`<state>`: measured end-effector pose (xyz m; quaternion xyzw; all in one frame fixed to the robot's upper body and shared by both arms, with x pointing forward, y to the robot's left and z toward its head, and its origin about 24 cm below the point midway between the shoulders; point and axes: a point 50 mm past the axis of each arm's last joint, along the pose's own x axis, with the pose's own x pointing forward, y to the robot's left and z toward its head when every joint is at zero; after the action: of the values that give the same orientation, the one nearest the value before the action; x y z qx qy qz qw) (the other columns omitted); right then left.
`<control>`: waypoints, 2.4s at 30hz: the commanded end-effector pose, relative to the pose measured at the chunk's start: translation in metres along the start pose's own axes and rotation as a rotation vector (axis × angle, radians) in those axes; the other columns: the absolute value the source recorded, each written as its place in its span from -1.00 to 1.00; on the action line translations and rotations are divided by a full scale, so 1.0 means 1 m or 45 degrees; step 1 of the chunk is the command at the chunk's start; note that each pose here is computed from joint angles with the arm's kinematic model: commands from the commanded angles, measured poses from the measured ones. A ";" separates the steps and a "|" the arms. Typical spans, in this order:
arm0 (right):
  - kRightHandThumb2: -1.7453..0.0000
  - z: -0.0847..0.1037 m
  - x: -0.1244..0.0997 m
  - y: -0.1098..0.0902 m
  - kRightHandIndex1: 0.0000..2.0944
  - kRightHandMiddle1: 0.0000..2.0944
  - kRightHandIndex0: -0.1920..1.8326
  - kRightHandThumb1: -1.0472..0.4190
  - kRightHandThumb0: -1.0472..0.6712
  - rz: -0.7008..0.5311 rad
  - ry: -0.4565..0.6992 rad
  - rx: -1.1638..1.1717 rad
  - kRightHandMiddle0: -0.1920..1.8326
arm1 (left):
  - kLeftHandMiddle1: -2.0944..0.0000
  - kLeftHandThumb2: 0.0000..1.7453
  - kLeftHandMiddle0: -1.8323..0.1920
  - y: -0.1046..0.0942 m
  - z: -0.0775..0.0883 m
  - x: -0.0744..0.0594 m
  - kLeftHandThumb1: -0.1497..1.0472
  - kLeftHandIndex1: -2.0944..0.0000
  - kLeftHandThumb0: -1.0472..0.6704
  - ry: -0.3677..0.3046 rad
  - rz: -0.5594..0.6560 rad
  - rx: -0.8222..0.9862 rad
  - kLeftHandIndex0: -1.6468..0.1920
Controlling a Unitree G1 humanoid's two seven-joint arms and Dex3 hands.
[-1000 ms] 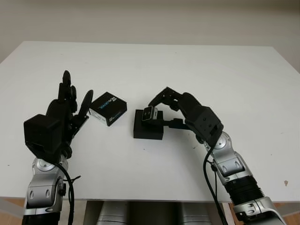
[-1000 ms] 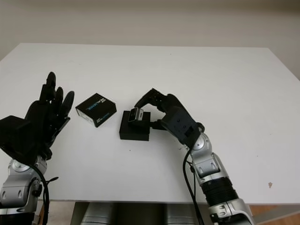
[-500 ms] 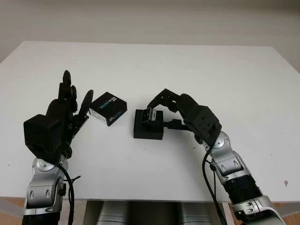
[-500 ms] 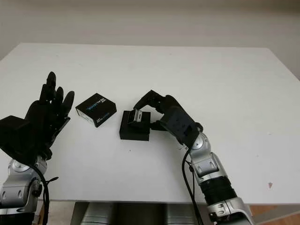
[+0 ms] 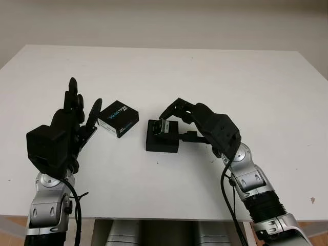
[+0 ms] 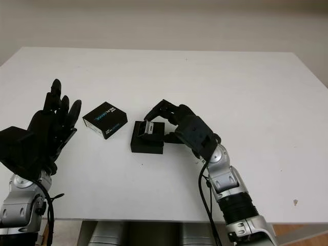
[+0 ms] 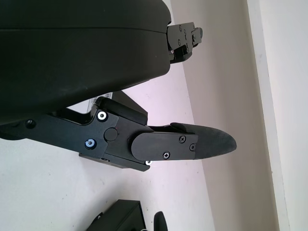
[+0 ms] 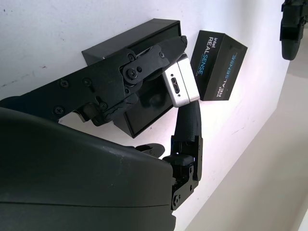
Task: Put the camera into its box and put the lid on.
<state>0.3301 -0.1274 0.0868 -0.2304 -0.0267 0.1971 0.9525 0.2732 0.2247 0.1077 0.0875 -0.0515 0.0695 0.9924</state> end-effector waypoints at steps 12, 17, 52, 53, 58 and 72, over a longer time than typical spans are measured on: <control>0.94 0.003 0.013 0.001 -0.97 0.57 -0.44 -0.81 -0.27 0.028 -0.002 -0.018 -0.44 | 0.95 -0.57 0.92 0.000 0.004 0.000 1.00 0.94 -0.60 -0.019 -0.007 0.009 0.95; 0.94 0.000 0.018 0.005 -0.96 0.57 -0.44 -0.82 -0.29 0.053 0.013 -0.139 -0.45 | 0.95 -0.57 0.93 -0.001 0.004 0.000 1.00 0.95 -0.60 -0.023 -0.011 0.013 0.96; 0.94 0.003 0.009 0.025 -0.99 -0.07 -0.60 -0.87 -0.41 0.219 -0.105 -0.741 -0.67 | 0.95 -0.57 0.95 0.000 0.003 -0.004 1.00 0.95 -0.60 -0.015 -0.007 0.019 0.97; 0.94 0.004 0.008 0.025 -0.98 -0.25 -0.65 -0.87 -0.42 0.219 -0.110 -0.756 -0.68 | 0.95 -0.57 0.95 0.000 0.003 -0.004 1.00 0.95 -0.60 -0.015 -0.009 0.018 0.98; 0.94 0.010 -0.001 0.020 -0.98 -0.61 -0.75 -0.87 -0.44 0.121 -0.262 -0.869 -0.67 | 0.95 -0.57 0.95 0.000 0.004 -0.005 1.00 0.95 -0.60 -0.007 -0.008 0.030 0.98; 0.93 0.023 -0.015 0.001 -0.98 -0.82 -0.82 -0.92 -0.51 -0.054 -0.454 -0.978 -0.75 | 0.95 -0.57 0.94 0.003 0.004 -0.005 1.00 0.95 -0.61 -0.009 -0.006 0.036 0.97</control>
<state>0.3146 -0.1198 0.1019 -0.5282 -0.2605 0.1966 0.7839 0.2682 0.2251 0.1066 0.0973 -0.0435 0.0672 0.9920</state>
